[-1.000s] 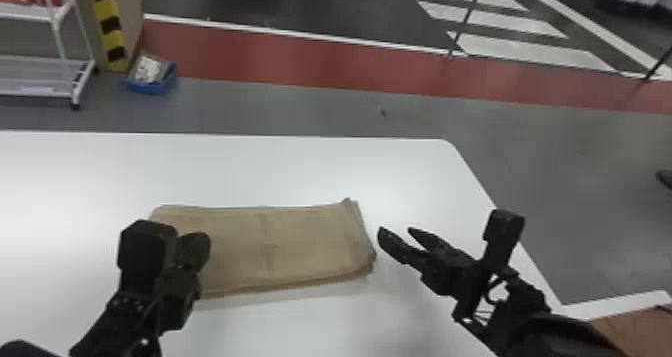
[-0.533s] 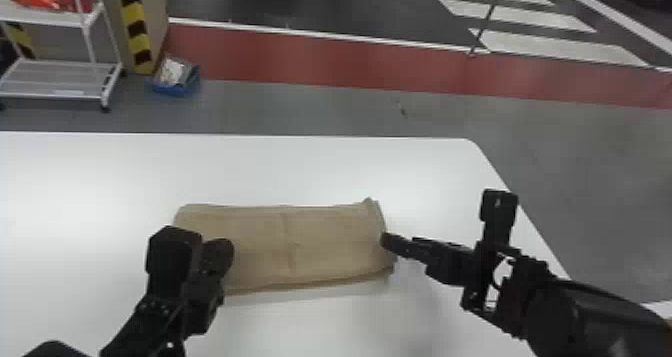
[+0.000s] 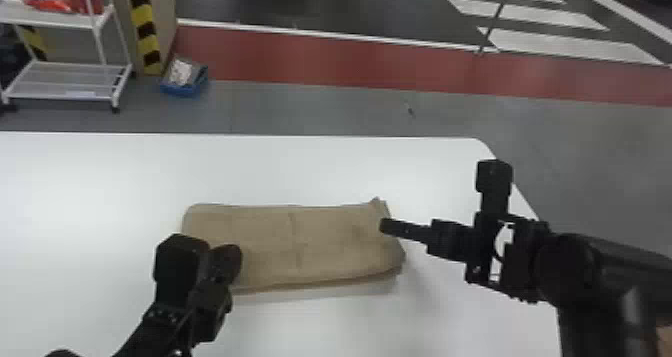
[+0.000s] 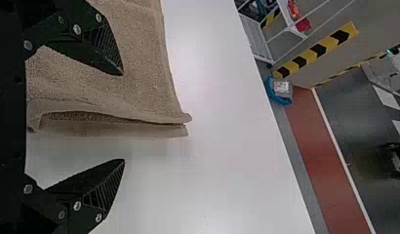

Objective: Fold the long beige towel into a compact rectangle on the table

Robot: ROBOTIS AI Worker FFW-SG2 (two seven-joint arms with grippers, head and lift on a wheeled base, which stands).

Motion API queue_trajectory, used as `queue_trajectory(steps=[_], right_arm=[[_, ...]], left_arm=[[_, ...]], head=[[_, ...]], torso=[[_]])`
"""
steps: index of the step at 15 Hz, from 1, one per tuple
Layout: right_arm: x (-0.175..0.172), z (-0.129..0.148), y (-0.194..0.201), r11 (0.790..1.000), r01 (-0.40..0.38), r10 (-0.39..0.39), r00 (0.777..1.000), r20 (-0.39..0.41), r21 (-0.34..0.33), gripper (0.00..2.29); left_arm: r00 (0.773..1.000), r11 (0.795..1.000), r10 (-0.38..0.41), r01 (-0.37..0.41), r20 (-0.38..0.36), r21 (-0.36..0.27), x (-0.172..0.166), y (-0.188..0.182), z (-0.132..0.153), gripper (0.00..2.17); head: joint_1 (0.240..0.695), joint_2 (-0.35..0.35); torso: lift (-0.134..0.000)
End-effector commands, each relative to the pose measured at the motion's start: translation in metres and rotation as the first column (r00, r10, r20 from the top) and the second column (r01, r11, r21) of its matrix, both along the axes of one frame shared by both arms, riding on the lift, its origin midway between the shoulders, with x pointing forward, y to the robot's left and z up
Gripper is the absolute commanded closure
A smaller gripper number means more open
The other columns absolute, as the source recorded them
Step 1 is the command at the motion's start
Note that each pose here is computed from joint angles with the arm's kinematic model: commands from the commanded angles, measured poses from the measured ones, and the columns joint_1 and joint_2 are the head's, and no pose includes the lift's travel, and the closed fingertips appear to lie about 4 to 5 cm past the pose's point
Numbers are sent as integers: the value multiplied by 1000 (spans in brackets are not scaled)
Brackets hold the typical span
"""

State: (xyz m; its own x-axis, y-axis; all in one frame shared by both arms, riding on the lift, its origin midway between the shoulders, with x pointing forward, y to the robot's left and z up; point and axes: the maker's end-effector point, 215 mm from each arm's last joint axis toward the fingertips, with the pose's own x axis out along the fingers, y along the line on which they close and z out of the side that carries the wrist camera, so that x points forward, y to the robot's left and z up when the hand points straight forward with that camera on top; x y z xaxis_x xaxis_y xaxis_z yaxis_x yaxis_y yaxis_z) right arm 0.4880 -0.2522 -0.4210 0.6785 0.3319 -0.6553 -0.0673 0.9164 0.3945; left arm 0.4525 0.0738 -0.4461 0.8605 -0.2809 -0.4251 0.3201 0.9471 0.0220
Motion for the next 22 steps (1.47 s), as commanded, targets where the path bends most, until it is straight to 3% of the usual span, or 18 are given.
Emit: queue_trajectory(steps=[1, 10, 22], right_arm=[[-4, -6, 5, 1000, -13, 12, 999, -53, -8, 289], [3, -16, -4, 999, -3, -2, 993, -119, -37, 410], [13, -29, 18, 999, -45, 45, 982, -185, 6, 589]], left_arm=[[1000, 1000, 0, 0, 2, -5, -3, 0, 2, 1916], [1000, 1000, -11, 12, 5, -9, -12, -5, 5, 1916], [1000, 1000, -1, 1, 20, -2, -7, 5, 9, 1916]], head=[[695, -210], [695, -217], [695, -193]], torso=[[-124], [-124], [-124]])
